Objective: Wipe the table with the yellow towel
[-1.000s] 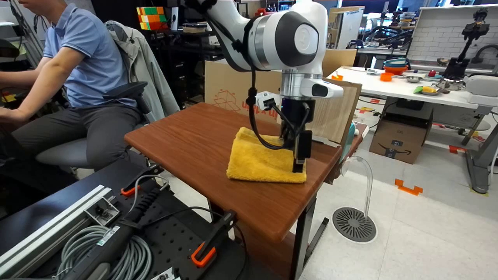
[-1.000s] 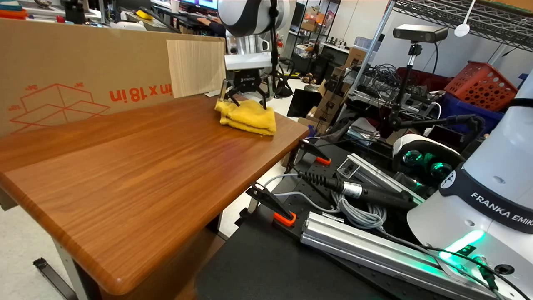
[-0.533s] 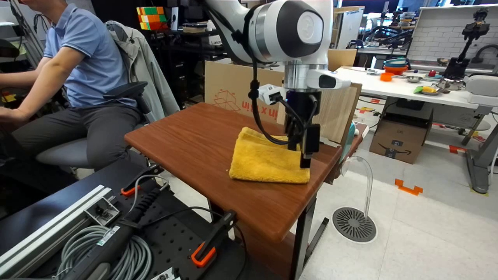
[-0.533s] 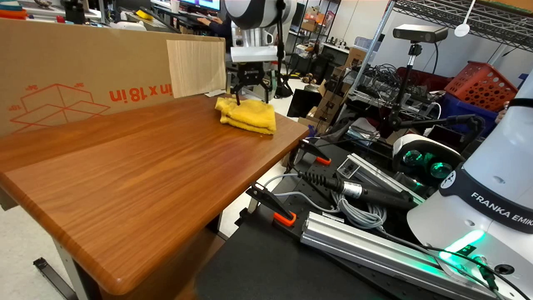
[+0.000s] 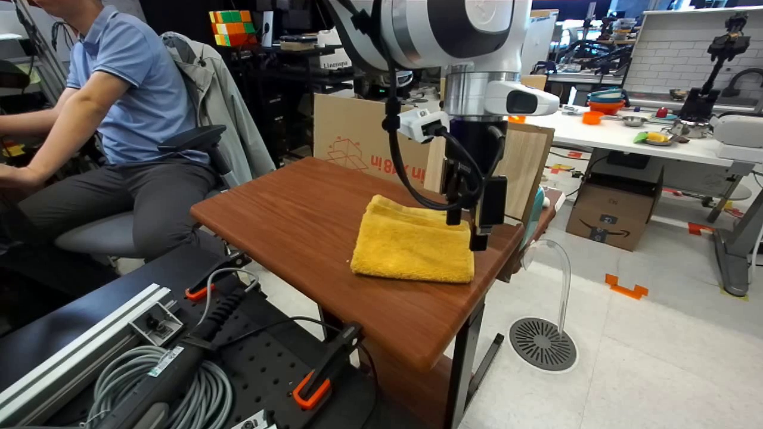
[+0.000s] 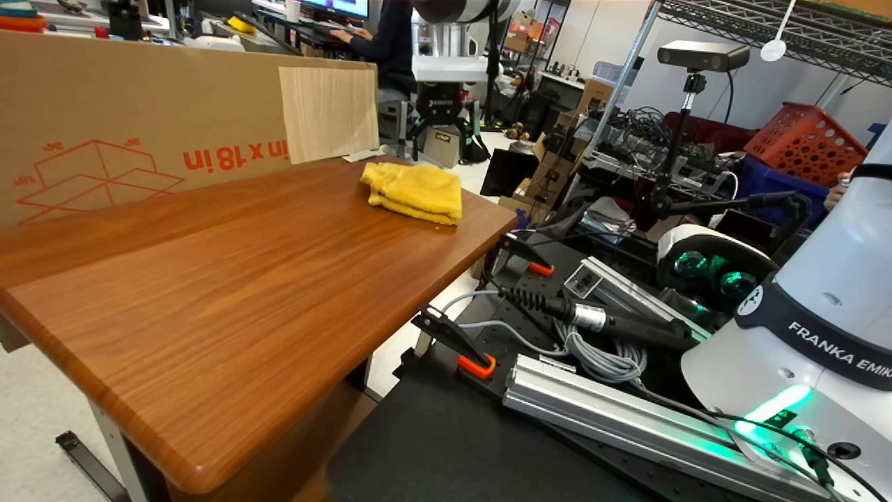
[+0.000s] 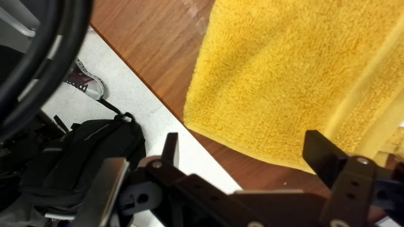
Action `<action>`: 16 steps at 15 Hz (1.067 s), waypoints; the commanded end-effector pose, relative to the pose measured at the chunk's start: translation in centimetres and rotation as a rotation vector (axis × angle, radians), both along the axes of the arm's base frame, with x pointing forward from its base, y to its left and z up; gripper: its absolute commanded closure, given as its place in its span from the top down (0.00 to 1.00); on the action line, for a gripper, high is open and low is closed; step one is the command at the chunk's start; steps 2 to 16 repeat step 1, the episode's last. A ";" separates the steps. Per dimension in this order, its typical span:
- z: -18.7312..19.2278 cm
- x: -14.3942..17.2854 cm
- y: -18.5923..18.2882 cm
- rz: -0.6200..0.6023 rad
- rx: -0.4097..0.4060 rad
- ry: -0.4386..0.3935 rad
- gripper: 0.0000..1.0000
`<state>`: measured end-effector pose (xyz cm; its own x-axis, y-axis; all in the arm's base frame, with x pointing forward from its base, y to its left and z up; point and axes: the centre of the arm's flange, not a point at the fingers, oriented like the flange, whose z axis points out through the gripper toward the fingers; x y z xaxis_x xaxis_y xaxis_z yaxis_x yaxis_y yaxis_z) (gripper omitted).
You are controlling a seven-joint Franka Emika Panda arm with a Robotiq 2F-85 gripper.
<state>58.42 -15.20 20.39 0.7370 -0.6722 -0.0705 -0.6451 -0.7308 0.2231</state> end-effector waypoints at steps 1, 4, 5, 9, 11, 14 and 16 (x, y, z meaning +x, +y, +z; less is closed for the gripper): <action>0.0 0.0 0.0 0.000 0.000 0.001 1.00; 0.0 0.0 0.0 0.000 0.000 0.001 1.00; 0.0 0.0 0.0 0.000 0.000 0.001 1.00; 0.0 0.0 0.0 0.000 0.000 0.001 1.00; 0.0 0.0 0.0 0.000 0.000 0.001 1.00; 0.0 0.0 0.0 0.000 0.000 0.001 1.00; 0.0 0.0 0.0 0.000 0.000 0.001 1.00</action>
